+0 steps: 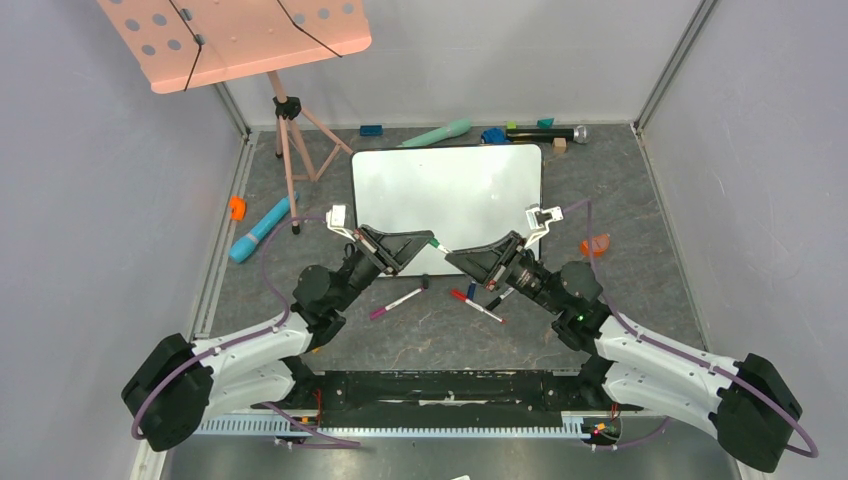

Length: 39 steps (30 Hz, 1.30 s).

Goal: Write a sentence on the whiteboard
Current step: Place the pen cap at the center of the board.

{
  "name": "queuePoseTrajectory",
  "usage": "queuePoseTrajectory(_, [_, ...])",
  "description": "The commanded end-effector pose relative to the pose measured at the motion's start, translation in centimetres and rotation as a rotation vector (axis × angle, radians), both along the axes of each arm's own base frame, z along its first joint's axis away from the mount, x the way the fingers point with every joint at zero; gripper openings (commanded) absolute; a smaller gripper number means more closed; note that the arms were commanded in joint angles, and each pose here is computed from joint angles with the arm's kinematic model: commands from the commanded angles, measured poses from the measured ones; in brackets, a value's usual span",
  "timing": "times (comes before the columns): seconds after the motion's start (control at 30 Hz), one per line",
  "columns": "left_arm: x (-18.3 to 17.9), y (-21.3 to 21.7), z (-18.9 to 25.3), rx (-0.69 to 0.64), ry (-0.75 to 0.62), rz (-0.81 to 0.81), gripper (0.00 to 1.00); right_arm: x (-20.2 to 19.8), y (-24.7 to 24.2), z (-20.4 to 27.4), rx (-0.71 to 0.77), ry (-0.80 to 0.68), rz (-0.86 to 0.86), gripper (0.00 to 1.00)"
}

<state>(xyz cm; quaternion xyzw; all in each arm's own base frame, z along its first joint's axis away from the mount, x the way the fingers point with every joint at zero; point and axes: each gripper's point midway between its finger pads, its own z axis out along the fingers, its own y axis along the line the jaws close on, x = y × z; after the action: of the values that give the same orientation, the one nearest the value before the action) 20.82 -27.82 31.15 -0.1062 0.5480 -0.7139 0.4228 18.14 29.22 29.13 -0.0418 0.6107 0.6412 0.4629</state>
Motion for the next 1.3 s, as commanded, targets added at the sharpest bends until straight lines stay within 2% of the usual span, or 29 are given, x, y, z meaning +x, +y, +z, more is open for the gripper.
queuePoseTrajectory(0.0, [0.0,0.4,0.1,-0.018,-0.013,0.020,0.02,-0.2,-0.6,2.7,0.073,-0.058,-0.013,0.00])
queuePoseTrajectory(0.17, [1.2,2.2,-1.1,-0.021,0.031,0.103,0.02,-0.5,-1.0,1.4,0.047,-0.040,-0.019,0.00])
queuePoseTrajectory(0.33, [3.0,6.1,-2.7,-0.018,0.083,0.180,0.02,-1.0,-2.4,-1.8,-0.035,-0.005,-0.036,0.00])
queuePoseTrajectory(0.5, [3.5,9.0,-5.7,0.067,0.142,0.261,0.02,-0.4,-5.0,-5.7,-0.154,0.035,-0.115,0.00])
queuePoseTrajectory(0.6, [3.3,8.9,-7.7,0.226,0.173,0.272,0.02,0.3,-6.3,-7.4,-0.240,0.059,-0.176,0.00])
queuePoseTrajectory(0.7, [2.8,9.6,-11.3,0.398,0.279,0.291,0.02,0.8,-7.2,-7.9,-0.309,0.054,-0.229,0.00])
queuePoseTrajectory(0.83, [2.0,13.8,-16.3,0.576,0.477,0.457,0.02,1.3,-7.7,-7.6,-0.365,0.026,-0.262,0.00])
queuePoseTrajectory(1.0, [1.1,17.9,-19.6,0.731,0.649,0.614,0.02,1.7,-7.6,-7.2,-0.390,0.010,-0.266,0.00])
queuePoseTrajectory(1.13, [-0.2,22.0,-22.1,0.811,0.899,0.809,0.02,1.8,-7.6,-7.0,-0.392,0.006,-0.271,0.00])
queuePoseTrajectory(1.27, [0.2,23.3,-23.0,0.908,0.942,0.868,0.02,1.7,-7.8,-7.1,-0.395,0.007,-0.274,0.00])
